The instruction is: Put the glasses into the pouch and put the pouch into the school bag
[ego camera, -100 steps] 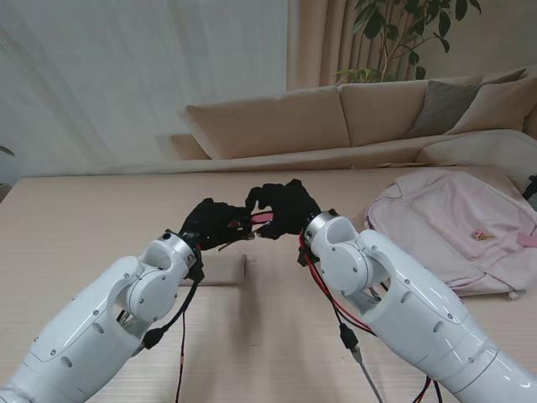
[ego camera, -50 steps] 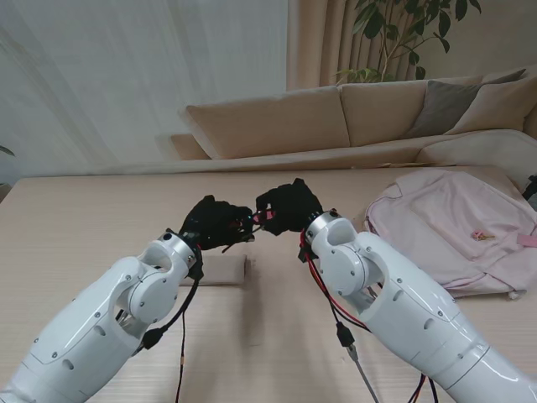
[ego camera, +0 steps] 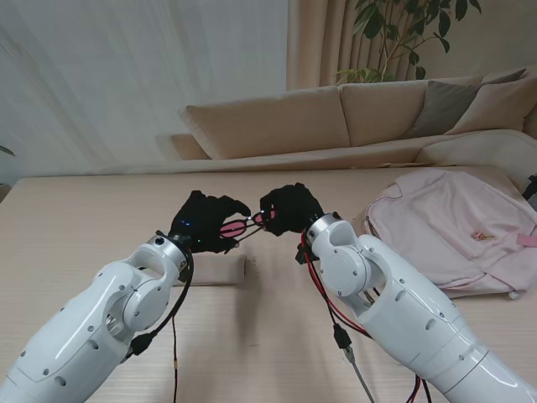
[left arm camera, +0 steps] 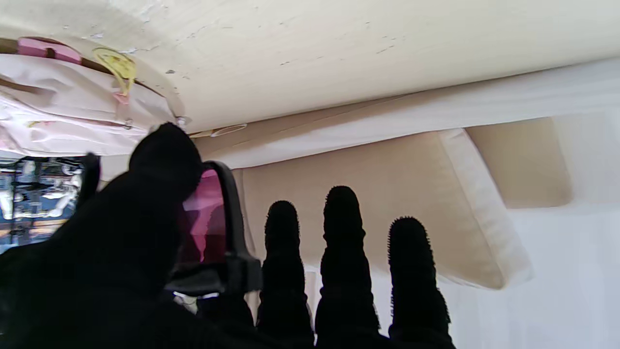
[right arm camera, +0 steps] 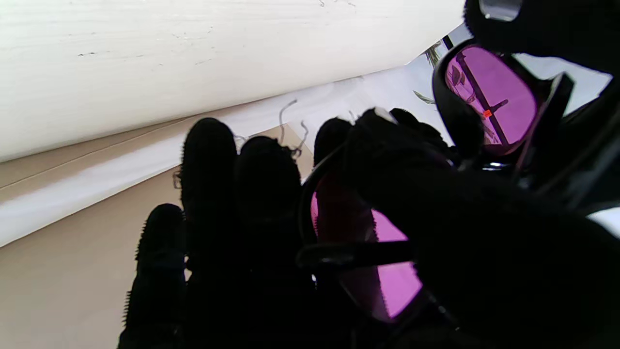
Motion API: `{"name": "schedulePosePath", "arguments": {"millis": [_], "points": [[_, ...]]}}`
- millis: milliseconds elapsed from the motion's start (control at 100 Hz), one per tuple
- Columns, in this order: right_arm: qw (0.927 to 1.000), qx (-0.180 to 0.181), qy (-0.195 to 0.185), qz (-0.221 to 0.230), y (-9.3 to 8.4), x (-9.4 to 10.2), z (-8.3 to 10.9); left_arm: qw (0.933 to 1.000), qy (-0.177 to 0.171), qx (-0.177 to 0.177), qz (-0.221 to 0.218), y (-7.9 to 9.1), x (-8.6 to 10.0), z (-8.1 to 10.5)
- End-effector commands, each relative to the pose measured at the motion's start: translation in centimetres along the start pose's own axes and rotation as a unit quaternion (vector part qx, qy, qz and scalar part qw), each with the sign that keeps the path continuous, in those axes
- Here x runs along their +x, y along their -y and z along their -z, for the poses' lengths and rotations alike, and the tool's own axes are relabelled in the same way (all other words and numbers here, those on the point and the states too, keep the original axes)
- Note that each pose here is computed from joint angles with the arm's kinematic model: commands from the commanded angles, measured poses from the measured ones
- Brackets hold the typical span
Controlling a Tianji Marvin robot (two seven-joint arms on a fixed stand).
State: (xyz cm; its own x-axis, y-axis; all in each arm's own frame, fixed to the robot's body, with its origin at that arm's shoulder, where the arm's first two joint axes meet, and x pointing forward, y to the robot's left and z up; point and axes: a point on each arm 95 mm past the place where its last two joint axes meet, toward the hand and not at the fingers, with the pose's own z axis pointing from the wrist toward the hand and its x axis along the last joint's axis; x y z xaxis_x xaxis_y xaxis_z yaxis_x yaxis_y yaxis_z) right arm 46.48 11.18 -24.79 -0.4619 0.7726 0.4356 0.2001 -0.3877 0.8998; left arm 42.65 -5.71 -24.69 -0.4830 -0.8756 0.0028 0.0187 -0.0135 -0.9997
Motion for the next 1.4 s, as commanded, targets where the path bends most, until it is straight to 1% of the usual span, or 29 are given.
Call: {"name": "schedulePosePath", "arguments": {"millis": [0,40,100,170,300,380,450,550,610,650,770,850,990,1160,1290,1390], "points": [[1.0000,0.000,0.005,-0.006,0.2,-0.1,0.1,1.0000,0.008,-0.004,0.003,0.0,0.1,0.3],[0.9999,-0.005,0.007,-0.009,0.1,-0.2,0.1,0.9999,0.015,-0.009,0.000,0.1,0.1,0.5],[0.9999,-0.011,0.011,-0.008,-0.1,-0.4,0.2,0.9994,0.021,-0.028,-0.001,0.2,0.0,1.0],[0.9996,-0.020,0.020,-0.003,-0.3,-0.7,0.3,0.9988,0.024,-0.042,0.009,0.3,-0.1,1.3],[0.9988,-0.032,0.037,-0.008,-0.5,-1.2,0.3,0.9968,0.026,-0.060,0.046,0.3,-0.3,1.8],[0.9983,-0.040,0.042,-0.011,-0.4,-1.4,0.4,0.9940,0.022,-0.077,0.076,0.3,-0.4,1.9],[0.9981,-0.043,0.043,-0.009,-0.3,-1.6,0.4,0.9906,0.017,-0.081,0.109,0.2,-0.4,1.8],[0.9982,-0.043,0.041,-0.012,-0.2,-1.6,0.5,0.9839,0.015,-0.072,0.163,-0.2,-0.4,1.4],[0.9984,-0.040,0.038,-0.015,-0.1,-1.5,0.5,0.9810,0.015,-0.061,0.184,-0.4,-0.4,1.0],[0.9986,-0.038,0.033,-0.016,0.0,-1.4,0.6,0.9801,0.016,-0.051,0.191,-0.6,-0.3,0.7],[0.9986,-0.040,0.022,-0.025,0.2,-1.0,0.7,0.9800,0.018,-0.053,0.191,-1.0,-0.2,0.0],[0.9985,-0.043,0.018,-0.028,0.2,-0.8,0.7,0.9809,0.028,-0.038,0.189,-1.4,-0.2,-0.4],[0.9988,-0.040,0.009,-0.027,0.3,-0.8,0.8,0.9779,0.040,-0.023,0.204,-1.6,-0.1,-0.8],[0.9994,-0.030,-0.013,-0.014,0.6,-0.8,0.9,0.9770,0.046,-0.005,0.208,-1.7,-0.2,-1.1],[0.9996,-0.014,-0.023,0.009,0.6,-1.0,1.0,0.9755,0.046,0.015,0.215,-1.6,-0.2,-1.2],[0.9994,0.006,-0.024,0.024,0.5,-1.0,1.0,0.9769,0.038,0.018,0.209,-1.4,-0.2,-1.1]]}}
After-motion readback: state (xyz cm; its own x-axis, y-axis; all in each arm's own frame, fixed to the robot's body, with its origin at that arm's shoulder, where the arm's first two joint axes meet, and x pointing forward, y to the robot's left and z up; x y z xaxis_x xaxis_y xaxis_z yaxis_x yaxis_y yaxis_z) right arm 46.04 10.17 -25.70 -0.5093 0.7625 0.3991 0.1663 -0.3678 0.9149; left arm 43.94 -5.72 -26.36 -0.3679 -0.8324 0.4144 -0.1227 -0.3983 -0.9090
